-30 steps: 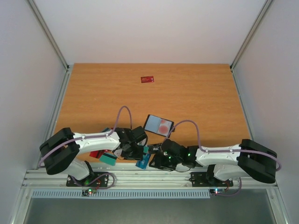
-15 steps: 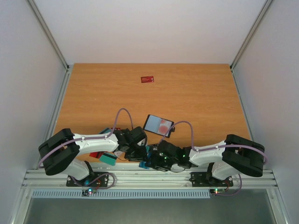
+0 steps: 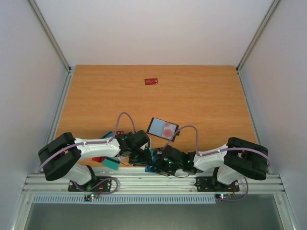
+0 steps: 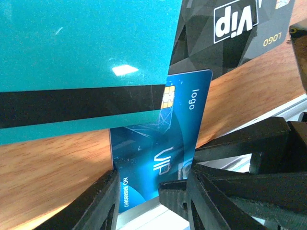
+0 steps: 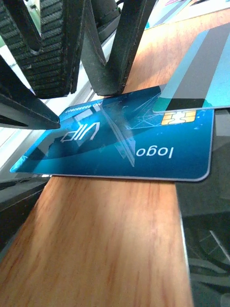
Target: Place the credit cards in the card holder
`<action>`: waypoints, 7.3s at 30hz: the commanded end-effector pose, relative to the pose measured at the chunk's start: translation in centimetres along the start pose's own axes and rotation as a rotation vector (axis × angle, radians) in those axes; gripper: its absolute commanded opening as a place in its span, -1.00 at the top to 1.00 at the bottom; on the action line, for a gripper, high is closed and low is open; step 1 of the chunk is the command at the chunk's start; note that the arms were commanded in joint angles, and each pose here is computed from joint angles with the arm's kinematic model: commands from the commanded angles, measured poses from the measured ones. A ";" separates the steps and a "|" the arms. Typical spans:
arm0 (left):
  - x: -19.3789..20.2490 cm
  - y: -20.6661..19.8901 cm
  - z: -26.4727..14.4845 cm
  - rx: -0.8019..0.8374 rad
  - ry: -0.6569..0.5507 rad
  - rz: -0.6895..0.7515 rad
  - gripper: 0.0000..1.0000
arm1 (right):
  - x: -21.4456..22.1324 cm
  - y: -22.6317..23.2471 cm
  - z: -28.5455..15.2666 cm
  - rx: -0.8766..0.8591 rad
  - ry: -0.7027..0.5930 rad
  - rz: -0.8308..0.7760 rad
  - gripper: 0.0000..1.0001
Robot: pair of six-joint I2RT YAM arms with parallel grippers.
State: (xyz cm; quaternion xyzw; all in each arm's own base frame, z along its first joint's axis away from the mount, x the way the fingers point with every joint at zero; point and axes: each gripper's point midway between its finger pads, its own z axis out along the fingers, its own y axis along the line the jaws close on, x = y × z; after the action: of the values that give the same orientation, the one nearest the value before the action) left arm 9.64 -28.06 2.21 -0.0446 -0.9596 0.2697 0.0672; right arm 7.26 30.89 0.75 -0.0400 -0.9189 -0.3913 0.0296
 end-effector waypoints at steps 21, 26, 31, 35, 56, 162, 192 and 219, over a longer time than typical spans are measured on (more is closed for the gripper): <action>-0.8 0.3 -1.1 -0.073 -0.055 -0.001 0.06 | -0.1 -1.7 -4.2 0.119 -0.083 0.109 0.97; -2.2 -1.3 -2.8 -0.101 -0.108 0.036 -0.19 | -0.4 -1.7 -7.3 0.211 -0.103 0.043 0.98; -3.4 -3.5 -6.0 -0.113 -0.170 0.121 -0.46 | -1.2 0.4 -10.8 0.163 -0.103 -0.026 0.98; -4.3 -6.2 -9.8 -0.074 -0.221 0.187 -0.50 | -2.7 3.5 -14.6 0.051 -0.113 -0.079 0.97; -14.5 -17.0 -25.8 0.776 -0.373 0.363 -0.22 | -11.5 19.2 -24.8 -0.514 -0.206 -0.340 0.98; -22.6 1.6 -3.0 -0.099 0.002 0.247 0.57 | -22.4 -0.2 -9.4 -0.157 -0.078 0.006 0.98; -22.0 1.7 -2.0 -0.112 0.040 0.247 0.58 | -22.8 0.1 -8.4 -0.227 -0.080 -0.090 0.98; -21.9 1.6 -2.0 -0.113 0.044 0.202 0.60 | -23.2 -0.1 -6.0 -0.253 -0.067 -0.028 0.97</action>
State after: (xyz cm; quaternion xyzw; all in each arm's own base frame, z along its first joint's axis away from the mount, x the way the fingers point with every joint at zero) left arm 32.38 -28.25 2.15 -0.1587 -0.9594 0.2307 0.0333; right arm 29.95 24.74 3.54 -0.0238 -0.8665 -0.4986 -0.0105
